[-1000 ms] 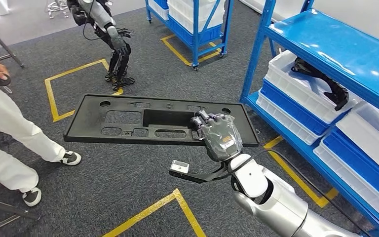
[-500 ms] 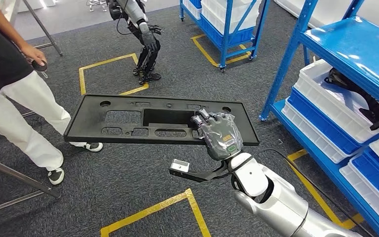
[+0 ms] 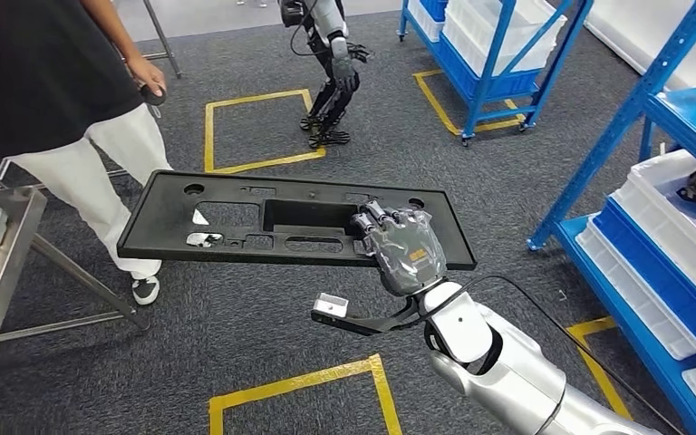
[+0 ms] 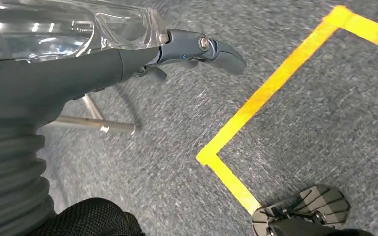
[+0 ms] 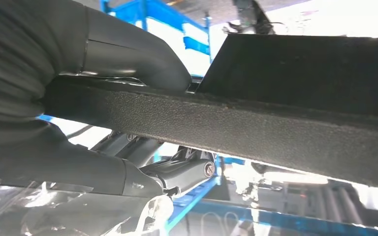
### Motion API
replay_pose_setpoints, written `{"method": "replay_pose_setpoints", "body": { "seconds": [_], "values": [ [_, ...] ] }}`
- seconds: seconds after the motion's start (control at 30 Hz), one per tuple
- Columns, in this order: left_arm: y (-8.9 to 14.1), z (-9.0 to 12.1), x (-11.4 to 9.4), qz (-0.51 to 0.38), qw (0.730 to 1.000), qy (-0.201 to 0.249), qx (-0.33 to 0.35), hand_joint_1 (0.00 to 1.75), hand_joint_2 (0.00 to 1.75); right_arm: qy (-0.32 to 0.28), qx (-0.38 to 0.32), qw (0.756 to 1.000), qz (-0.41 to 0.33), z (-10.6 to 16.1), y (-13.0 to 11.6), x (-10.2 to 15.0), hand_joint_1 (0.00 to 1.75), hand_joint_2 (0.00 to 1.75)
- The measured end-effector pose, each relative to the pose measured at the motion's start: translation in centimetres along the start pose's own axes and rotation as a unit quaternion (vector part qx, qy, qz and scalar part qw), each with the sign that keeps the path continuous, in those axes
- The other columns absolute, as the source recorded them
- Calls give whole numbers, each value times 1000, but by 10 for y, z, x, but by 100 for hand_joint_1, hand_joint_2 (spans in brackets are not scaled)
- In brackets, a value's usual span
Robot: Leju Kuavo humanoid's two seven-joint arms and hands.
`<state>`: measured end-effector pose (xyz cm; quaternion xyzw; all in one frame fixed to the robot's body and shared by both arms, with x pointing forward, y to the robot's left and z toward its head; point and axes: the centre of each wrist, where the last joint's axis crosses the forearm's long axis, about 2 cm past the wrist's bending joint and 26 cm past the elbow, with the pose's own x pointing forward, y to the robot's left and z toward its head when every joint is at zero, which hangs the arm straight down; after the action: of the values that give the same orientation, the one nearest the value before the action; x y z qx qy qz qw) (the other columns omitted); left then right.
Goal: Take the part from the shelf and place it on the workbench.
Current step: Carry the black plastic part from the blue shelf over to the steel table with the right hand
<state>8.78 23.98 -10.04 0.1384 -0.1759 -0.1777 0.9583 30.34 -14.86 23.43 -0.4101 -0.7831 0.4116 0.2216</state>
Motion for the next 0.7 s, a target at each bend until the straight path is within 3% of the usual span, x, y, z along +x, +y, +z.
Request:
{"method": "replay_pose_setpoints", "body": {
  "seconds": [0.7],
  "values": [
    [1, 0, -2, 0, 1000, 7, -3, 0, 175, -1, -4, 1000, 0, -3, -2, 0, 175, 175]
  ]
}}
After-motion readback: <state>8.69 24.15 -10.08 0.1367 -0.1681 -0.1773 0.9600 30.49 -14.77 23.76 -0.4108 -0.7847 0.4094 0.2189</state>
